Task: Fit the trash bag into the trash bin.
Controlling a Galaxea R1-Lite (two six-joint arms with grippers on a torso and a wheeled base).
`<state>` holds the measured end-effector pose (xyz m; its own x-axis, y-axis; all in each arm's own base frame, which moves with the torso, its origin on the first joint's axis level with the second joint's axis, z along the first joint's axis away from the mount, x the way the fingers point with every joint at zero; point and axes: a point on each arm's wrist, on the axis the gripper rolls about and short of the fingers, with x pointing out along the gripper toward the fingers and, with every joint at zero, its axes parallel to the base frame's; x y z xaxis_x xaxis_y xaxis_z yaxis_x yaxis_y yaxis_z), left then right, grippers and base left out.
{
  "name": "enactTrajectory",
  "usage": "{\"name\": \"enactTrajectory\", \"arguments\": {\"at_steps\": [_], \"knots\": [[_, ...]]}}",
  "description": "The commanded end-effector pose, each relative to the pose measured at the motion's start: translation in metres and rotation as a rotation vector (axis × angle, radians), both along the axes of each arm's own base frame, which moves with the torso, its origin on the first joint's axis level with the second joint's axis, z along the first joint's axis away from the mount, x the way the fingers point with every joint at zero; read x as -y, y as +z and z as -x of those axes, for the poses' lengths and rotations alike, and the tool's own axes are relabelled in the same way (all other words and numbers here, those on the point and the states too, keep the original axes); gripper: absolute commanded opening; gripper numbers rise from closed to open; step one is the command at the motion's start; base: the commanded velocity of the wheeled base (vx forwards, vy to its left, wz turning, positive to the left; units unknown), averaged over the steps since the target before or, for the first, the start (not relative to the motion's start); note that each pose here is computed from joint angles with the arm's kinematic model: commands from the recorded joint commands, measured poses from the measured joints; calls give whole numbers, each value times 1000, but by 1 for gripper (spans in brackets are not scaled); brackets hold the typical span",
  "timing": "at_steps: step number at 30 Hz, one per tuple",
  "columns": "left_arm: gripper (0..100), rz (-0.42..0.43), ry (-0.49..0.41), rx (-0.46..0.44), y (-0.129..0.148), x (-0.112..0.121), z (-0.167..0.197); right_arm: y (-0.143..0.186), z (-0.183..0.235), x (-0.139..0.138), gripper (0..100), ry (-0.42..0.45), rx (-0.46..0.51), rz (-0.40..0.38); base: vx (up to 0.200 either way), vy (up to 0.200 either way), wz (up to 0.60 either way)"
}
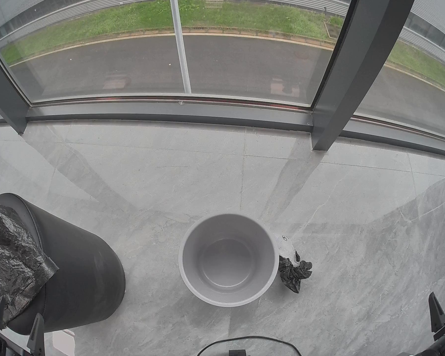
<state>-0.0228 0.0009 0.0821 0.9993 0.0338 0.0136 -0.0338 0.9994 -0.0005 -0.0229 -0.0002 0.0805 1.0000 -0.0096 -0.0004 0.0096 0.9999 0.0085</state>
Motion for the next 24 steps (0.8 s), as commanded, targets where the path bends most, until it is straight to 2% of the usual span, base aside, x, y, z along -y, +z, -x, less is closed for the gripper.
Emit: {"name": "enactTrajectory", "arguments": {"at_steps": [1, 3, 4, 6, 10, 11, 12, 13, 14, 16, 17, 20, 23, 24], "knots": [[100, 11, 4, 17, -2, 0, 1, -3, 0, 0, 100, 2, 8, 9, 0, 0, 0], [100, 40, -6, 61, 15, 0, 4, 4, 2, 0, 100, 0, 45, -2, 0, 0, 0], [100, 122, -34, 155, 61, -1, 16, 39, 12, 0, 100, 15, 169, -26, 0, 0, 0], [100, 133, -90, 111, 82, -1, 15, 68, 14, 0, 100, 22, 186, -50, 0, 0, 0], [100, 100, -119, 76, 87, 0, 12, 86, 9, -1, 100, 52, 170, -46, 0, 0, 0], [100, 101, -144, 52, 86, 0, 10, 95, 5, -2, 100, 106, 151, -50, 0, 0, 0], [100, 101, -144, 52, 86, 0, 10, 95, 5, -2, 100, 106, 151, -50, 0, 0, 0], [100, 100, -156, 17, 85, 0, 5, 104, -3, -3, 100, 142, 122, -52, 0, 0, 0], [100, 100, -157, 14, 85, 0, 5, 105, -4, -3, 100, 143, 121, -52, 0, 0, 0], [100, 88, -200, -47, 88, 1, -6, 121, -19, -3, 100, 156, 104, -62, 0, 0, 0], [100, 69, -231, -87, 91, 2, -14, 131, -30, -3, 100, 167, 104, -69, 0, 0, 0], [100, -97, -281, -191, 97, 5, -38, 147, -57, -5, 100, 204, 116, -87, 0, 0, 0], [100, -216, -295, -248, 101, 7, -57, 149, -73, -7, 100, 222, 85, -87, 0, 0, 0], [100, -222, -296, -251, 101, 8, -58, 149, -74, -7, 100, 222, 83, -87, 0, 0, 0]]}}
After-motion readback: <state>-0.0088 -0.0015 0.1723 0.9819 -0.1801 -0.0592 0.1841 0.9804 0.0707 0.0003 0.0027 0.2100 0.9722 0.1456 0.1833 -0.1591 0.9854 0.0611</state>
